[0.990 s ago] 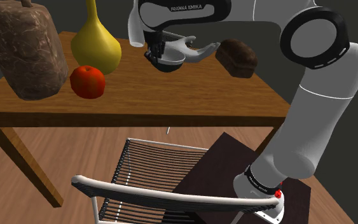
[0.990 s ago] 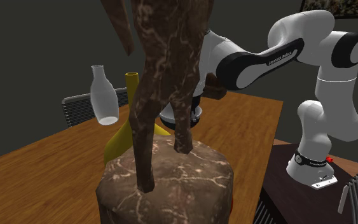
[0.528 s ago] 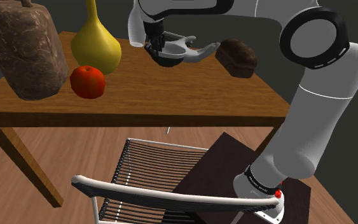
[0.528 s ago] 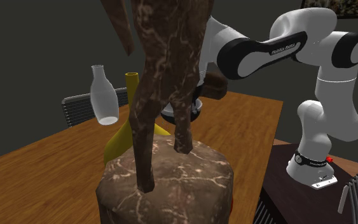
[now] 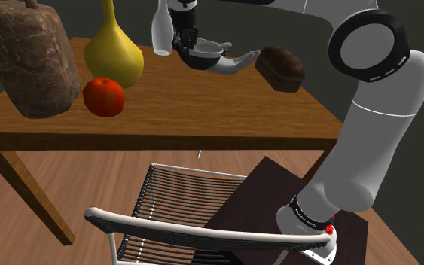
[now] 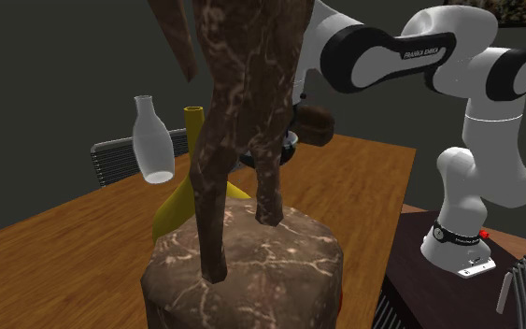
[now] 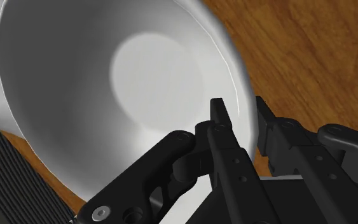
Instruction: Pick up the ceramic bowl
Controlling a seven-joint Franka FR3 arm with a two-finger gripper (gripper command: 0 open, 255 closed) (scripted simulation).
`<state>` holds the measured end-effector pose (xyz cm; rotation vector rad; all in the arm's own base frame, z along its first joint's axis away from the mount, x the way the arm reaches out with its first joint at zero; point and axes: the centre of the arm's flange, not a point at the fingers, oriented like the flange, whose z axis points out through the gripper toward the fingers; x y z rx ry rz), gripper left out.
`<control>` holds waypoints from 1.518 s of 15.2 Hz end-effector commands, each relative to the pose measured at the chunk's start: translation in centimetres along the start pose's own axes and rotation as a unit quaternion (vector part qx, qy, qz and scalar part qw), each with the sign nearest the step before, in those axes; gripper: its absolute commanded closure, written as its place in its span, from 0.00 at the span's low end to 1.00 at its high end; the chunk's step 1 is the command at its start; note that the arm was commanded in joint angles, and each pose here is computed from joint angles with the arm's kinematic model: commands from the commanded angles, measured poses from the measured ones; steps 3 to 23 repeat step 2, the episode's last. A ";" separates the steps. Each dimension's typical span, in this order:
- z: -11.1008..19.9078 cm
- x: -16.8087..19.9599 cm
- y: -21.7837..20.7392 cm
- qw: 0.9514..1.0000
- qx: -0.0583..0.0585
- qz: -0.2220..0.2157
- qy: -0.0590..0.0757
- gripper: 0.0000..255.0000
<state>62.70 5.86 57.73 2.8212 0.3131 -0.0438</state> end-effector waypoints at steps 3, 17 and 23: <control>-0.7 0.0 0.1 1.000 0.000 0.000 0.000 1.00; -0.7 0.0 0.1 1.000 0.000 0.000 0.000 1.00; -0.7 0.0 0.1 1.000 0.000 0.000 0.000 1.00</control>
